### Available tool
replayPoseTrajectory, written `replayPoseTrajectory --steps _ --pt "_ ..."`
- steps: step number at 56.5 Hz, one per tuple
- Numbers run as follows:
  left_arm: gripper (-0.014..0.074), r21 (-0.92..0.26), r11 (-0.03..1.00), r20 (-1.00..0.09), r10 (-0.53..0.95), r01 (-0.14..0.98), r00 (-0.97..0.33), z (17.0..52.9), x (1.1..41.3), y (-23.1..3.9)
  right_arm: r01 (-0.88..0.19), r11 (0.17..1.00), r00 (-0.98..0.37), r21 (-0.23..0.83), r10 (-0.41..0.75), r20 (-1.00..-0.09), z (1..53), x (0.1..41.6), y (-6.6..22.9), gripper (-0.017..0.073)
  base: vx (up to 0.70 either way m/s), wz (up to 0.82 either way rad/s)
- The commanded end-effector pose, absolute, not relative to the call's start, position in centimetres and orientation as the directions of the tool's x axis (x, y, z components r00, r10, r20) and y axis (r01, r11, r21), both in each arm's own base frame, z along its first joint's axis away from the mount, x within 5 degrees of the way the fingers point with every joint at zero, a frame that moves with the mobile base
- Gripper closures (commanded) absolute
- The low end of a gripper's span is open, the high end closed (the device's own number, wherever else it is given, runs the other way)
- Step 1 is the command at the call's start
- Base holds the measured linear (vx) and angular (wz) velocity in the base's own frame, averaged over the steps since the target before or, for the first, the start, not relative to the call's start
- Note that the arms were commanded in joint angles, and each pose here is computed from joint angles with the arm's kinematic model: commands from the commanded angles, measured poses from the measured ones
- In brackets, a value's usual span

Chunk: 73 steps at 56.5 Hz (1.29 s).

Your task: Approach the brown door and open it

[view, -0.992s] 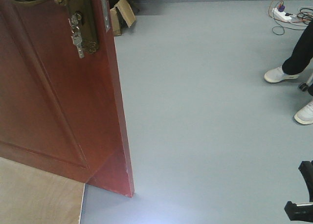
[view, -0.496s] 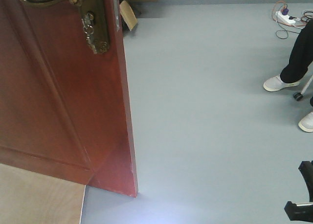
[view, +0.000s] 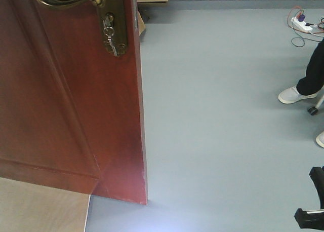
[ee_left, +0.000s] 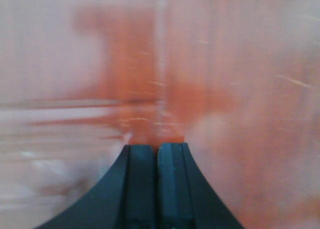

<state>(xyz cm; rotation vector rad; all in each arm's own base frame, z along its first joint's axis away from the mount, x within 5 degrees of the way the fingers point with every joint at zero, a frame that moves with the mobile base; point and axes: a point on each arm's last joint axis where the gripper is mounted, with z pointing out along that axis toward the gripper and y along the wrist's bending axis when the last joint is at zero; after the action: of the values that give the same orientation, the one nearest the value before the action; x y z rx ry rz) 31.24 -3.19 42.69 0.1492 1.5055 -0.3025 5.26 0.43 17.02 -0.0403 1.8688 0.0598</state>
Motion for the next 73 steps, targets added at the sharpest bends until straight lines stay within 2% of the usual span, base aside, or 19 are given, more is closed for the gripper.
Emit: replayPoseTrajectory --steps 1,73 --pt "0.0558 -0.102 0.944 -0.985 -0.139 0.314 0.098 44.74 30.16 -3.39 -0.056 0.998 -0.219 0.01 -0.002 -0.976 17.58 5.42 0.38 0.0559 0.12 0.04" --pt "0.0558 -0.103 0.944 -0.985 -0.14 0.314 0.098 44.74 30.16 -3.39 -0.056 0.998 -0.219 0.01 -0.002 -0.976 17.58 5.42 0.38 0.0559 0.06 0.03"
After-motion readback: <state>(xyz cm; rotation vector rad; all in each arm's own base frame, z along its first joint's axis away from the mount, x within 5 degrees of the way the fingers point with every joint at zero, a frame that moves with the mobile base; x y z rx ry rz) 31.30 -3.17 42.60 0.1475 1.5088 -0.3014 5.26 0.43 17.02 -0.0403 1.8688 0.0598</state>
